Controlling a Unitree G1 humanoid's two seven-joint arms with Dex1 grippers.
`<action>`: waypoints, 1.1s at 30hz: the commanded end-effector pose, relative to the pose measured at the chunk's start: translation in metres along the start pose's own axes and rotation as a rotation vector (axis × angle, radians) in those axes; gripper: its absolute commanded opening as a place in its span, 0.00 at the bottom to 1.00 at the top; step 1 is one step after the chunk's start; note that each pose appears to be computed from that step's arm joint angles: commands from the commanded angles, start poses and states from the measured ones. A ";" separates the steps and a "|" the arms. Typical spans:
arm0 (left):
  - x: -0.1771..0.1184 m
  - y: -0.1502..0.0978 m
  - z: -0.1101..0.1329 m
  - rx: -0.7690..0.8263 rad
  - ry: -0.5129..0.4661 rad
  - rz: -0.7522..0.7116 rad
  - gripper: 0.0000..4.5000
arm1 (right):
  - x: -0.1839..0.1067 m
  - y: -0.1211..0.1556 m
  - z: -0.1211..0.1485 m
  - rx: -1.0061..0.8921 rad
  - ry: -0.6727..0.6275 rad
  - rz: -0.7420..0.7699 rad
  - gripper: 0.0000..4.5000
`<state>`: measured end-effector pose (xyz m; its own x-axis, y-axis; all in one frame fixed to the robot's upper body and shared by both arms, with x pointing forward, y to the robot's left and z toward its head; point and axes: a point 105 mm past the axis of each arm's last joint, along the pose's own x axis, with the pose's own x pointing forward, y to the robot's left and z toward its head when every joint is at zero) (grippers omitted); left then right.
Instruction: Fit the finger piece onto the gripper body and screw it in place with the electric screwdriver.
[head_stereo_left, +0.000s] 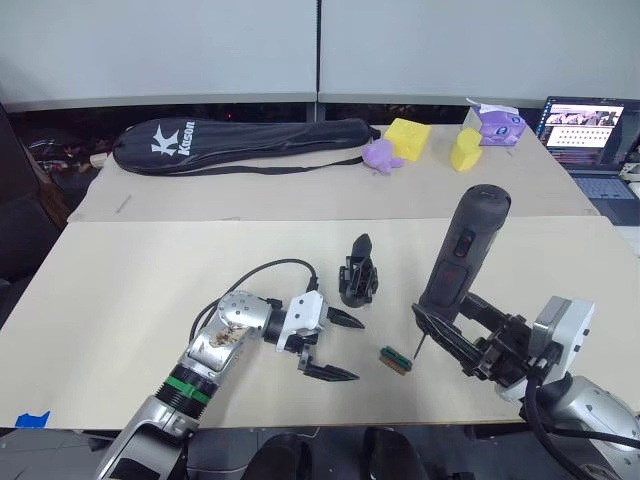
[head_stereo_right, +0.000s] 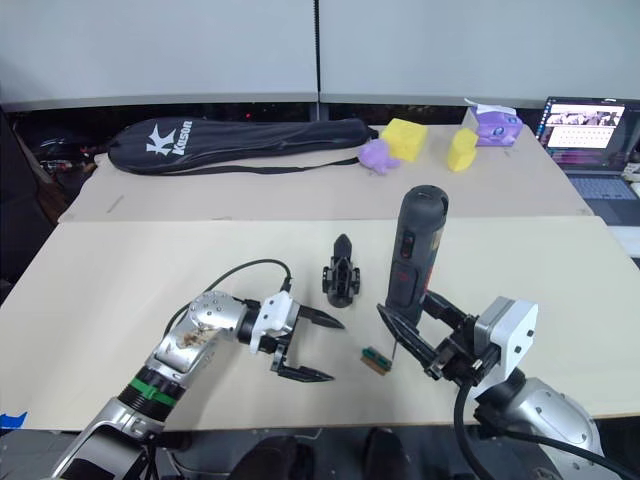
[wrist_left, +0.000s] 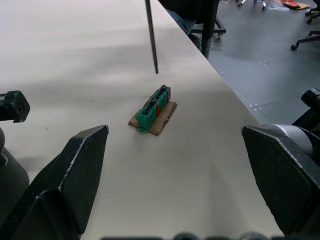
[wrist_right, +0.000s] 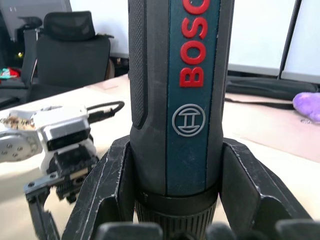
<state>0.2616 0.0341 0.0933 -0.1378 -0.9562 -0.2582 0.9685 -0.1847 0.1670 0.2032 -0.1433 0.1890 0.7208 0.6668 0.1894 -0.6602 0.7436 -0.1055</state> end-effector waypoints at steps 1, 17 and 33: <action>0.001 0.001 0.008 0.036 -0.018 -0.002 1.00 | 0.004 0.009 0.017 -0.038 -0.055 0.029 0.42; 0.001 0.004 0.007 0.037 -0.012 0.002 1.00 | 0.000 0.008 0.013 -0.013 -0.038 0.032 0.42; 0.001 0.004 0.006 0.043 -0.013 0.007 1.00 | 0.001 0.012 0.015 -0.019 -0.053 0.050 0.42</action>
<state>0.2637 0.0333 0.0921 -0.1356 -0.9576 -0.2540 0.9681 -0.1826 0.1716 0.2005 -0.1421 0.1833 0.7185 0.6768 0.1602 -0.6732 0.7346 -0.0846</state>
